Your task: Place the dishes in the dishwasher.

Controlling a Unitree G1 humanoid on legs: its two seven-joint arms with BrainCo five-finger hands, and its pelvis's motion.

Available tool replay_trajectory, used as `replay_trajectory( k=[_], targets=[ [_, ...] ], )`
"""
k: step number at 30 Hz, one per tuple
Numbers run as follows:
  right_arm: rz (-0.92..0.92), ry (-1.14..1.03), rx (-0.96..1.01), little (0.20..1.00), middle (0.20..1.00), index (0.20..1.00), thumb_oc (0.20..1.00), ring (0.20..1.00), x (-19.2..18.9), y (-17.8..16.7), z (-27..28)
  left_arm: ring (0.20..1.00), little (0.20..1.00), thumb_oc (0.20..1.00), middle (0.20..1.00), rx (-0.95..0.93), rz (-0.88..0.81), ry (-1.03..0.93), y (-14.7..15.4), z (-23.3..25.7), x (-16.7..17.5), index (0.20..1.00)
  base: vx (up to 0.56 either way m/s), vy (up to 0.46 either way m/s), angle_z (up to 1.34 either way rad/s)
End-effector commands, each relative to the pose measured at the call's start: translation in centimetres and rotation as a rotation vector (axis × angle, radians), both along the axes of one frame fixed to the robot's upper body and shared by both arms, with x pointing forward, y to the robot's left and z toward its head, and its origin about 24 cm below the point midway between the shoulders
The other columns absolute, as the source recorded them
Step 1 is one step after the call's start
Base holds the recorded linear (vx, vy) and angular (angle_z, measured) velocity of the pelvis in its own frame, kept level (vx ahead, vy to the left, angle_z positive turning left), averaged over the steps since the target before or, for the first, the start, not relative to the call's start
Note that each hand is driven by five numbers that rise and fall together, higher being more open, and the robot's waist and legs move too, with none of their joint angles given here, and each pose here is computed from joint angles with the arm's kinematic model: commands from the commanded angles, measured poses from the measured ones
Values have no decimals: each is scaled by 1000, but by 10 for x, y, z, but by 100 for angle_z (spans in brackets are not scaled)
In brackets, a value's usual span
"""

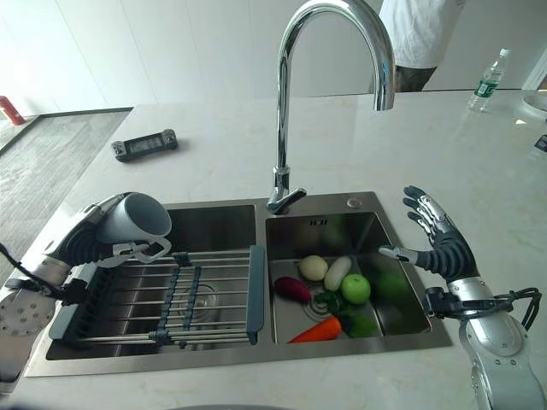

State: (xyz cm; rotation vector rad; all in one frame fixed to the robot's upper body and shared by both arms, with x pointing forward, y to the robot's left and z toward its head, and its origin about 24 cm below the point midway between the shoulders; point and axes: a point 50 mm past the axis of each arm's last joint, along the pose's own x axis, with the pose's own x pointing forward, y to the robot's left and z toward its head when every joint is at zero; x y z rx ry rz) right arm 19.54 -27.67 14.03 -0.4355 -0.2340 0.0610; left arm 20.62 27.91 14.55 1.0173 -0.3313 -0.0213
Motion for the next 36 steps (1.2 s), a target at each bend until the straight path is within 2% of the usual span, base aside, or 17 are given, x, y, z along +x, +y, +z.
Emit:
replay_trajectory(
  k=[1,4,9,16,20,25,27,30,36],
  targets=[
    [36,-112,17,1000,1000,1000,1000,1000,4,6,14,200,200,200,200,-245,4,-264,19,39,5,200,-168,-52,0],
    [7,-139,28,1000,1000,1000,1000,1000,13,15,4,200,200,200,200,-706,-126,-347,12,40,19,200,-213,-119,44],
    [-3,-166,54,1000,1000,1000,1000,1000,16,27,1,200,200,200,200,-1177,-361,-342,-18,33,36,200,-141,-259,72],
    [71,-189,69,1000,1000,1000,1000,1000,24,38,11,200,200,200,200,-1482,-478,-388,-22,27,26,200,-253,-336,3],
    [119,-184,72,1000,1000,1000,1000,1000,25,42,14,200,200,200,200,-1679,-606,-372,-28,17,23,200,-263,-252,33],
    [77,-181,62,1000,1000,1000,1000,1000,26,36,12,200,200,200,200,-1899,-770,-211,-48,1,31,200,-310,-63,86],
    [109,-202,49,1000,1000,1000,1000,1000,25,33,20,200,200,200,200,-1925,-806,-205,-51,5,32,200,-490,117,238],
    [58,-209,52,1000,1000,1000,1000,1000,20,24,19,200,200,200,200,-1955,-856,-142,-63,8,34,200,-309,239,157],
    [46,-211,39,1000,1000,1000,1000,1000,20,20,24,200,200,200,200,-1988,-853,-82,-66,-2,31,200,-225,601,176]
  ],
)
